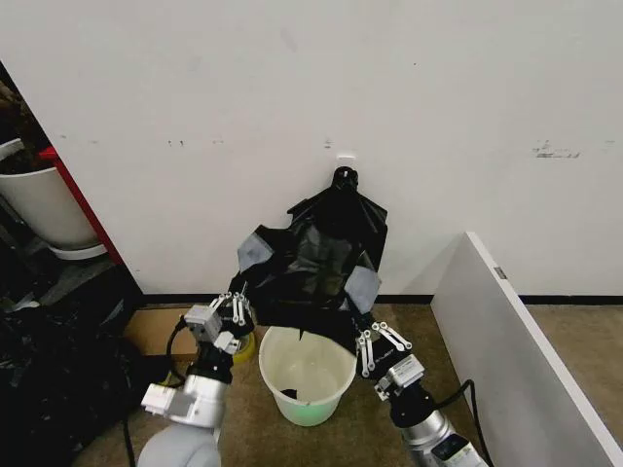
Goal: Place the garbage bag over the trash bin.
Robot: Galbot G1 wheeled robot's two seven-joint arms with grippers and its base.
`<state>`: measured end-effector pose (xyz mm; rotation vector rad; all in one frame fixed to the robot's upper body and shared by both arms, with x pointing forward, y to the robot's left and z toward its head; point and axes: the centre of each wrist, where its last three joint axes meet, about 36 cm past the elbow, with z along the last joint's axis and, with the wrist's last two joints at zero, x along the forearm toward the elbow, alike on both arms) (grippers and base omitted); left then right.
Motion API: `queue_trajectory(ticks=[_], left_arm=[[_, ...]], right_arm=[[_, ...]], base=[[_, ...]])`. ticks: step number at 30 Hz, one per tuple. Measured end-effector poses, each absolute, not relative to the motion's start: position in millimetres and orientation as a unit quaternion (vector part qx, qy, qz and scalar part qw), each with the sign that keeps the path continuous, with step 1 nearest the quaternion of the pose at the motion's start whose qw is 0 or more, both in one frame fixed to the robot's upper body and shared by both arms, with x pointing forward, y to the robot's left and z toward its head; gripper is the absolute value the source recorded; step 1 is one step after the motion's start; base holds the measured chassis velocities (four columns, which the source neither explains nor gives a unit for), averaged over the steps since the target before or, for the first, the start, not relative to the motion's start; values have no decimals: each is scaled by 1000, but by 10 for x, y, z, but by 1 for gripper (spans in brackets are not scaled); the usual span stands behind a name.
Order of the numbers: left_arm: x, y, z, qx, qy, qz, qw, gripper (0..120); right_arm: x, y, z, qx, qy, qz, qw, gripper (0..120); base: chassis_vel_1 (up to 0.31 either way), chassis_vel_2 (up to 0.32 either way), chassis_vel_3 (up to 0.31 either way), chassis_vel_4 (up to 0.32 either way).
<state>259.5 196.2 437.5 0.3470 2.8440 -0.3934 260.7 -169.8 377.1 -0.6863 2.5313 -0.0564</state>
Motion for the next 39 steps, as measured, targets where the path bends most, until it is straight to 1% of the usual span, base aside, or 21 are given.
queue_trajectory(ticks=[7, 11, 19, 27, 33, 39], left_arm=[[2658, 1905, 3852, 95, 980, -142, 102, 0], [2698, 1878, 3771, 93, 979, -151, 102, 0], [2777, 1811, 3813, 117, 966, -201, 115, 0], [2865, 1739, 3676, 121, 960, -230, 105, 0], [2968, 1639, 3487, 128, 952, -260, 95, 0], [2935, 1679, 3405, 156, 952, -250, 80, 0]], right_arm=[[2685, -1612, 3381, -243, 947, -3, 212, 0], [2757, -1632, 3359, -238, 948, -5, 213, 0], [2812, -1627, 3334, -234, 951, 12, 204, 0], [2872, -1594, 3141, -236, 953, 17, 188, 0], [3002, -1716, 3047, -232, 955, -6, 184, 0], [3046, -1885, 3096, -233, 954, -42, 182, 0]], base=[[0, 0, 0, 0], [0, 0, 0, 0], [0, 0, 0, 0], [0, 0, 0, 0], [0, 0, 0, 0], [0, 0, 0, 0]])
